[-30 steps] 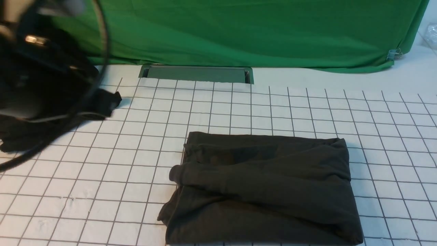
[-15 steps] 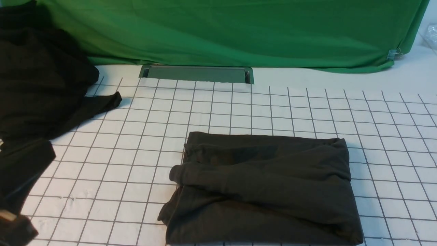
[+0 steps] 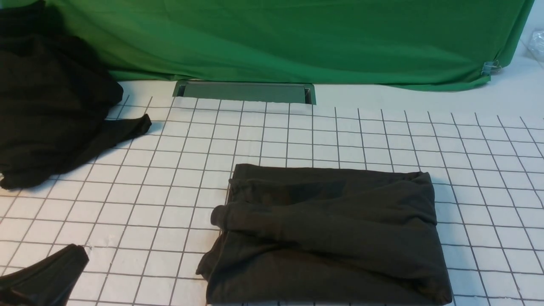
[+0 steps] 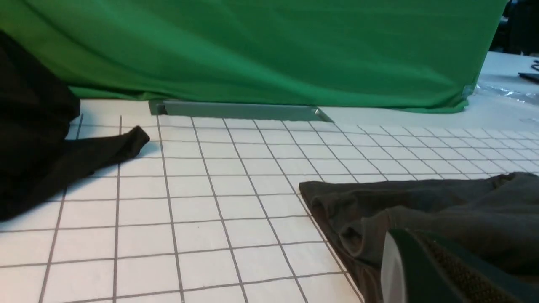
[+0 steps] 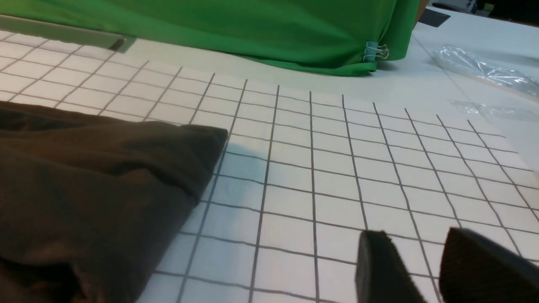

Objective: Fold a long-sleeved shirt over a white checkered tablecloth.

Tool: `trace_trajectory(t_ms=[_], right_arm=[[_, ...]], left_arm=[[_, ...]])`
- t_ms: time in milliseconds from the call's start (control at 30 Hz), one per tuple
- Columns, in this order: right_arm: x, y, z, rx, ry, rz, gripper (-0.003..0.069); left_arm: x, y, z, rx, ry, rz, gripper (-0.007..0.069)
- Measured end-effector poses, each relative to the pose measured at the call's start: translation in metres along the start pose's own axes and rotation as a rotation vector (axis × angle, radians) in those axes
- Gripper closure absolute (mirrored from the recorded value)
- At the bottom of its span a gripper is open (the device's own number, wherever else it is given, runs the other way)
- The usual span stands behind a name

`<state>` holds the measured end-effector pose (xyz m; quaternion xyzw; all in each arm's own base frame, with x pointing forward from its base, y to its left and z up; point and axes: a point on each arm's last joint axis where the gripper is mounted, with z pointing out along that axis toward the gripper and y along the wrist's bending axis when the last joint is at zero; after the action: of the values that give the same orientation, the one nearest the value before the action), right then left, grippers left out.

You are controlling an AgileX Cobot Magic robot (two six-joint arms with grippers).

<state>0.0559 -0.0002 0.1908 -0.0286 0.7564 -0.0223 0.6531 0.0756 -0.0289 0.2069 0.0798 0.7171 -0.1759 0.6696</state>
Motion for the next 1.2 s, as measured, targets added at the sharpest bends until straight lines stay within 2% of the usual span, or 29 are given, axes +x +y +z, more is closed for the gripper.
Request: trace_trajectory(t_ms=[167, 267, 433, 500, 633, 933, 1200], right_arm=[[0.000, 0.000, 0.000, 0.000, 0.000, 0.000, 0.0429], [0.000, 0.000, 0.000, 0.000, 0.001, 0.000, 0.0426], [0.000, 0.000, 0.000, 0.000, 0.001, 0.000, 0.0421], [0.000, 0.000, 0.000, 0.000, 0.001, -0.001, 0.0419], [0.000, 0.000, 0.000, 0.001, 0.001, -0.001, 0.0419], [0.000, 0.000, 0.000, 0.001, 0.001, -0.002, 0.0419], [0.000, 0.000, 0.000, 0.001, 0.001, -0.002, 0.0419]], left_arm=[[-0.001, 0.001, -0.002, -0.008, -0.015, 0.024, 0.0622], [-0.004, 0.004, -0.009, -0.047, -0.066, 0.029, 0.0622], [-0.005, 0.009, -0.020, -0.150, -0.125, 0.037, 0.0622], [-0.001, 0.012, -0.025, -0.213, -0.098, 0.069, 0.0622], [0.004, 0.016, -0.026, -0.276, -0.051, 0.073, 0.0622], [0.014, 0.018, -0.027, -0.299, 0.065, 0.062, 0.0622], [0.015, 0.019, -0.027, -0.313, 0.073, 0.059, 0.0622]])
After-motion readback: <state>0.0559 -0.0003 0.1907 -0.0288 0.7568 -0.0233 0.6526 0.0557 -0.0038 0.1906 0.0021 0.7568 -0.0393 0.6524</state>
